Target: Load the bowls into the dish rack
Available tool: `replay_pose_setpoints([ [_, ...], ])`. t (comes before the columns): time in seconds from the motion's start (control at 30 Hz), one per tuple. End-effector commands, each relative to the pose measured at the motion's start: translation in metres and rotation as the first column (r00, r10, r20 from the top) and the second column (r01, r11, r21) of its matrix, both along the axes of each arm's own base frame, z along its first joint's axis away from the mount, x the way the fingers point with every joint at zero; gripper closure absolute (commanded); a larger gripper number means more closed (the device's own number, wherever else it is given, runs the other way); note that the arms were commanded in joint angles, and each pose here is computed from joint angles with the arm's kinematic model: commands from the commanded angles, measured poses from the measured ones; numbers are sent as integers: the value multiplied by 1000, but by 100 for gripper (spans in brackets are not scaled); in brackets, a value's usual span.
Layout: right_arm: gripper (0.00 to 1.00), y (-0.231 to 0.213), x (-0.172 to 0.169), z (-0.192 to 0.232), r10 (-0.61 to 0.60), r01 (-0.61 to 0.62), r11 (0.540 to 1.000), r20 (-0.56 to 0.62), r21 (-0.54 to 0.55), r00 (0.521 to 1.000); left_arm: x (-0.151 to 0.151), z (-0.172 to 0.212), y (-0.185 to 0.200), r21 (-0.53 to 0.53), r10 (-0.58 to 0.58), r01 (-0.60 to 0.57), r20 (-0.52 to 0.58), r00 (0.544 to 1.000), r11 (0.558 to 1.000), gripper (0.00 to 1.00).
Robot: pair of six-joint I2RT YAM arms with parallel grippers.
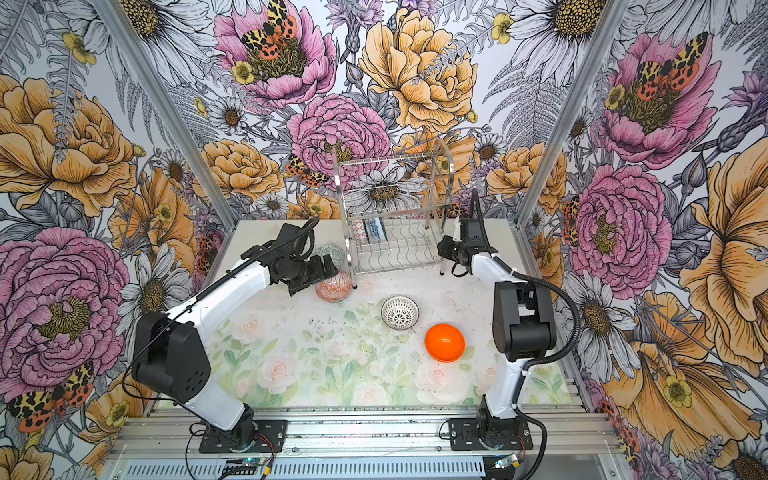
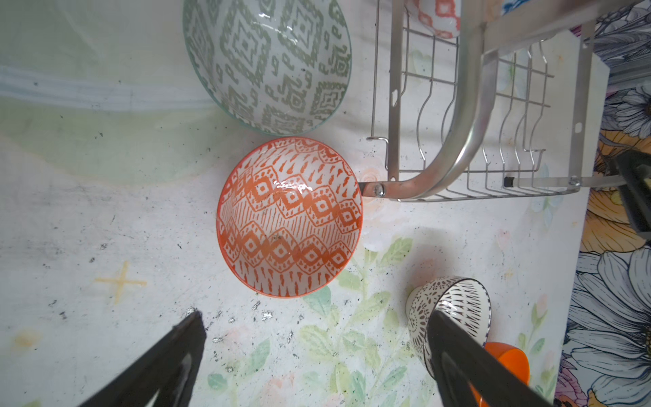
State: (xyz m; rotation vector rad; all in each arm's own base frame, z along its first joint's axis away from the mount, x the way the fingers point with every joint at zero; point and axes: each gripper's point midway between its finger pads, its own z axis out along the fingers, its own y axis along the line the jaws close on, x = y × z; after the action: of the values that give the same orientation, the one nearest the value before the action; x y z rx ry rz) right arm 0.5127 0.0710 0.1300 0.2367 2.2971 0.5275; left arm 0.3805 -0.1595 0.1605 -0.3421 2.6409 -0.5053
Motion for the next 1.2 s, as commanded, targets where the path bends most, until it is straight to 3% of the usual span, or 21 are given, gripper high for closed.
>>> replay_pose_setpoints([
  [0.0, 75, 9, -15, 13, 1, -1, 999, 1, 53, 1000, 0, 5, 7, -34, 28, -28, 10, 1000, 999, 1],
  [0.5, 74, 3, -63, 8, 15, -14, 999, -21, 41, 1000, 4, -13, 29, -71, 102, -105, -42, 994, 992, 1],
  [0.77, 54, 5, -67, 27, 4, -4, 997, 7, 71, 1000, -14, -36, 34, -71, 107, -115, -110, 988, 991, 1],
  [1.17, 8, 14, -113, 58, -3, -1, 996, 51, 90, 999, -27, -44, 33, -151, 161, -180, -128, 979, 972, 1],
])
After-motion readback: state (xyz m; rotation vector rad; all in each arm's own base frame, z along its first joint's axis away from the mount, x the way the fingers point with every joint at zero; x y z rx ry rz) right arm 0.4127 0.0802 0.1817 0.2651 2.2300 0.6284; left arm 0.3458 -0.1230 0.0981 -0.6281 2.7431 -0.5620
